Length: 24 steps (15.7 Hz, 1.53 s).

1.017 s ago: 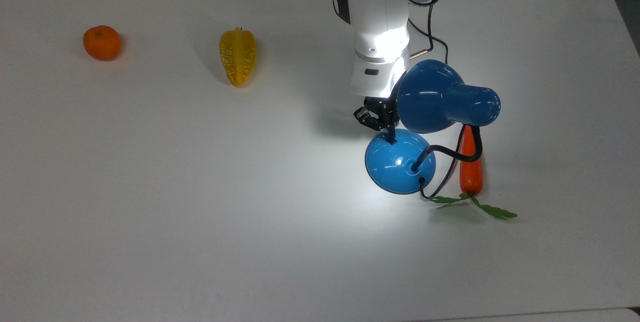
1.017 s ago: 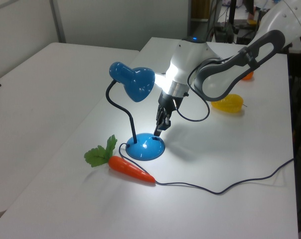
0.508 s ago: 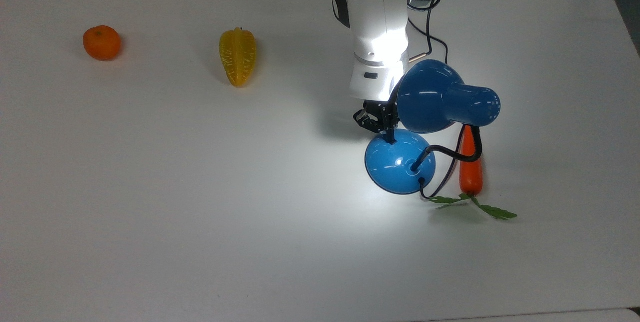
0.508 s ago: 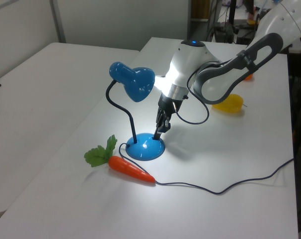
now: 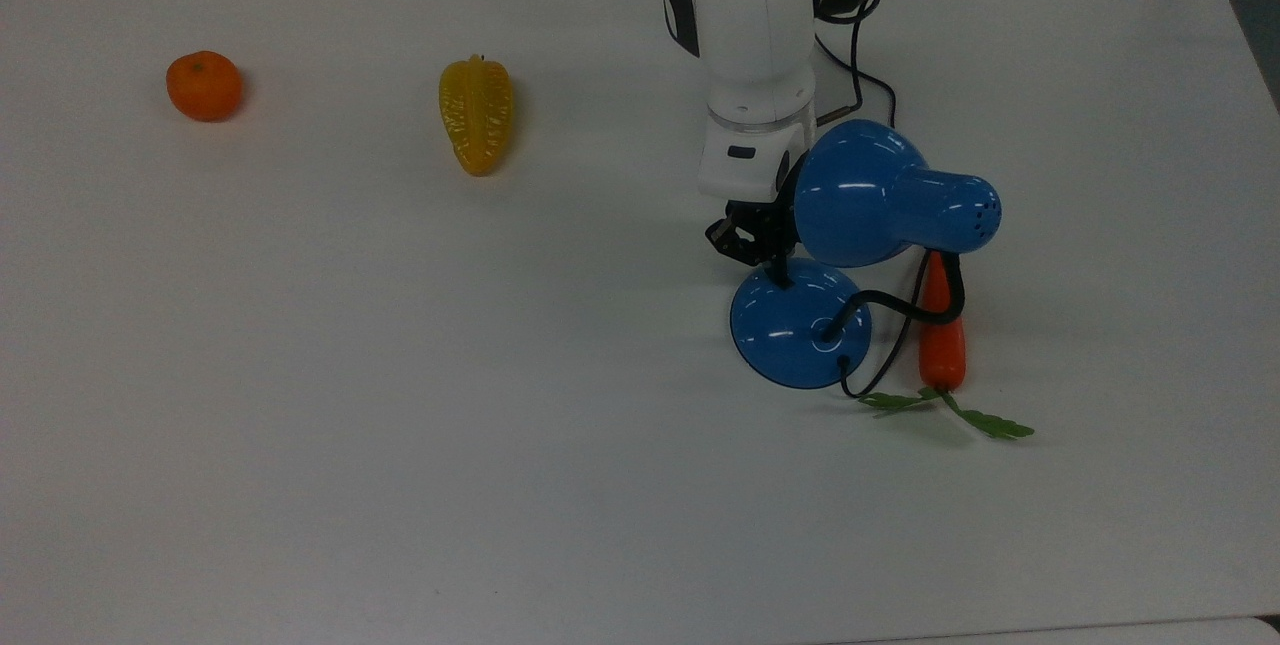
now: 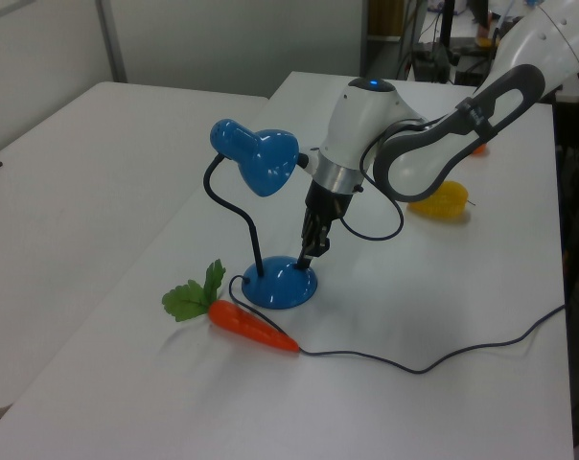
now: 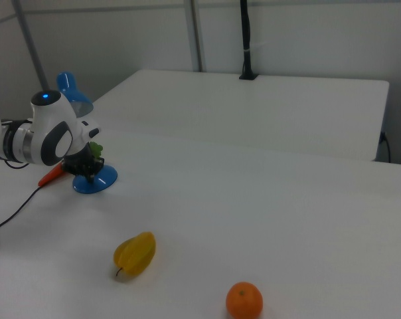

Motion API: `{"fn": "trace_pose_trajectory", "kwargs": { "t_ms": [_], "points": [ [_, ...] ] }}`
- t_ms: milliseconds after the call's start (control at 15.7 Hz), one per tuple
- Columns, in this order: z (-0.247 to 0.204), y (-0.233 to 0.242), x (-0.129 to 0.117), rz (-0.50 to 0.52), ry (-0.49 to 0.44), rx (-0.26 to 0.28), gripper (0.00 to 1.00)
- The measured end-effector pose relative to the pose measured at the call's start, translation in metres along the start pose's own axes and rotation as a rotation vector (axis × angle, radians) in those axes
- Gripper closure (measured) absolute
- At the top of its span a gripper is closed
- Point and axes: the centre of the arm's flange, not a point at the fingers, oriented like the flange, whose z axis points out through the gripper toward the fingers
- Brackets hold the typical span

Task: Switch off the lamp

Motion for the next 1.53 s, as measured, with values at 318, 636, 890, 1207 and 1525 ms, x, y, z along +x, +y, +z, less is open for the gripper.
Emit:
{"fn": "trace_pose_trajectory", "kwargs": {
  "t_ms": [318, 636, 890, 1207, 1525],
  "points": [
    [0.001, 0.0, -0.001, -0.001, -0.003, 0.0, 0.99],
    [0.001, 0.0, -0.006, 0.0, -0.02, 0.003, 0.99],
    [-0.008, 0.0, -0.012, 0.002, -0.096, 0.02, 0.99],
    [-0.063, 0.005, -0.02, 0.014, -0.23, 0.052, 0.96],
    [-0.129, 0.011, -0.036, 0.029, -0.353, 0.079, 0.52]
  ]
}}
